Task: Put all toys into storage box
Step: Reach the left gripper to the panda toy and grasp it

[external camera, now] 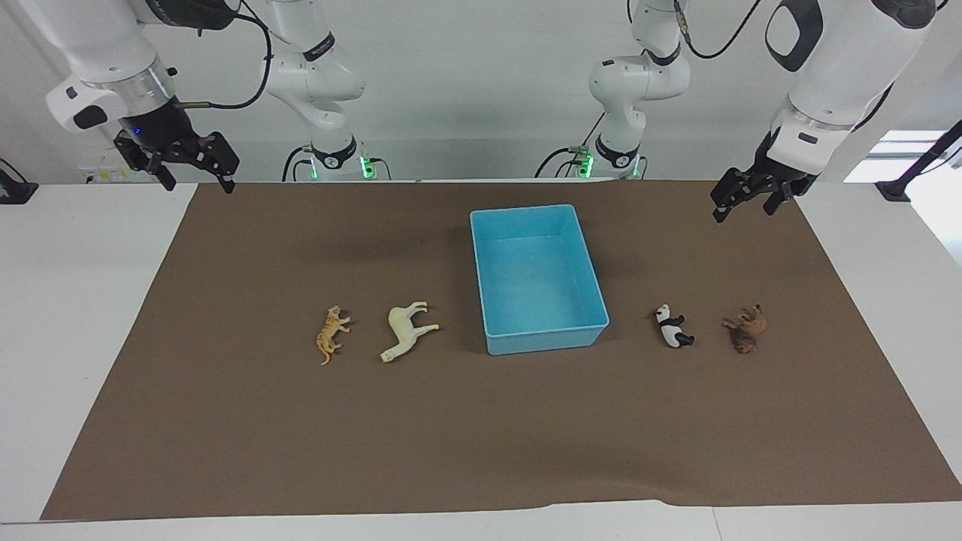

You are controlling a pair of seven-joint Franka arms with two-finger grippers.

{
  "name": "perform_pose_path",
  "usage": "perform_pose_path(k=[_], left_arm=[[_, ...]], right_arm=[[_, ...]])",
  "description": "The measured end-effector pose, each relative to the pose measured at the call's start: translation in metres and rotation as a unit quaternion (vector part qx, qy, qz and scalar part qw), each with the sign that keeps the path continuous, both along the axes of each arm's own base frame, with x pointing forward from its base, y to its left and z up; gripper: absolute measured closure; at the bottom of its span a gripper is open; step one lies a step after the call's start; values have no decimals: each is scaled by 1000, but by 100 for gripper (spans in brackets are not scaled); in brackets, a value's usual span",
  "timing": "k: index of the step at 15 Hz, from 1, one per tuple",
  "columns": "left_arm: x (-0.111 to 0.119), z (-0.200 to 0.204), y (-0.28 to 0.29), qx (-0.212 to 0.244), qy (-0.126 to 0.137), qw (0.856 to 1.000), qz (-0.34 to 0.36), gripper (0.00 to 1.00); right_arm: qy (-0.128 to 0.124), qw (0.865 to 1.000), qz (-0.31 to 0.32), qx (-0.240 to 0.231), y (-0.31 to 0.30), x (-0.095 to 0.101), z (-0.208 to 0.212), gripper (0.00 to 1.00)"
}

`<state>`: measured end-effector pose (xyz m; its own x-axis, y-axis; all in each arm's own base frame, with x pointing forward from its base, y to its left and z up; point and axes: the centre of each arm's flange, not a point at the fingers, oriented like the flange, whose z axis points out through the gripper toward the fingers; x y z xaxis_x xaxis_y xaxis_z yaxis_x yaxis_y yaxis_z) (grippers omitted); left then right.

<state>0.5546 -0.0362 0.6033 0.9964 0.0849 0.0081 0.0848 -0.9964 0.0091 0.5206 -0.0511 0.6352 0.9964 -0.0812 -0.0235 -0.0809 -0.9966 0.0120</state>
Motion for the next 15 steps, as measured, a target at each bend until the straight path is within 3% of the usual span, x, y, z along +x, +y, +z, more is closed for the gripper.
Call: perform_pose_path(k=[5, 8, 11, 15], left_arm=[[2, -17, 4, -1, -28, 1000, 3, 0], [12, -85, 13, -2, -73, 997, 6, 0], [11, -149, 12, -3, -60, 998, 4, 0], [24, -186, -4, -7, -64, 998, -10, 0]], right_arm=[[0, 1000, 0, 0, 0, 0, 0, 0], [4, 1000, 1, 0, 1, 0, -2, 0], [10, 1000, -1, 1, 1, -3, -2, 0], [14, 1000, -1, 9, 2, -8, 1, 0]])
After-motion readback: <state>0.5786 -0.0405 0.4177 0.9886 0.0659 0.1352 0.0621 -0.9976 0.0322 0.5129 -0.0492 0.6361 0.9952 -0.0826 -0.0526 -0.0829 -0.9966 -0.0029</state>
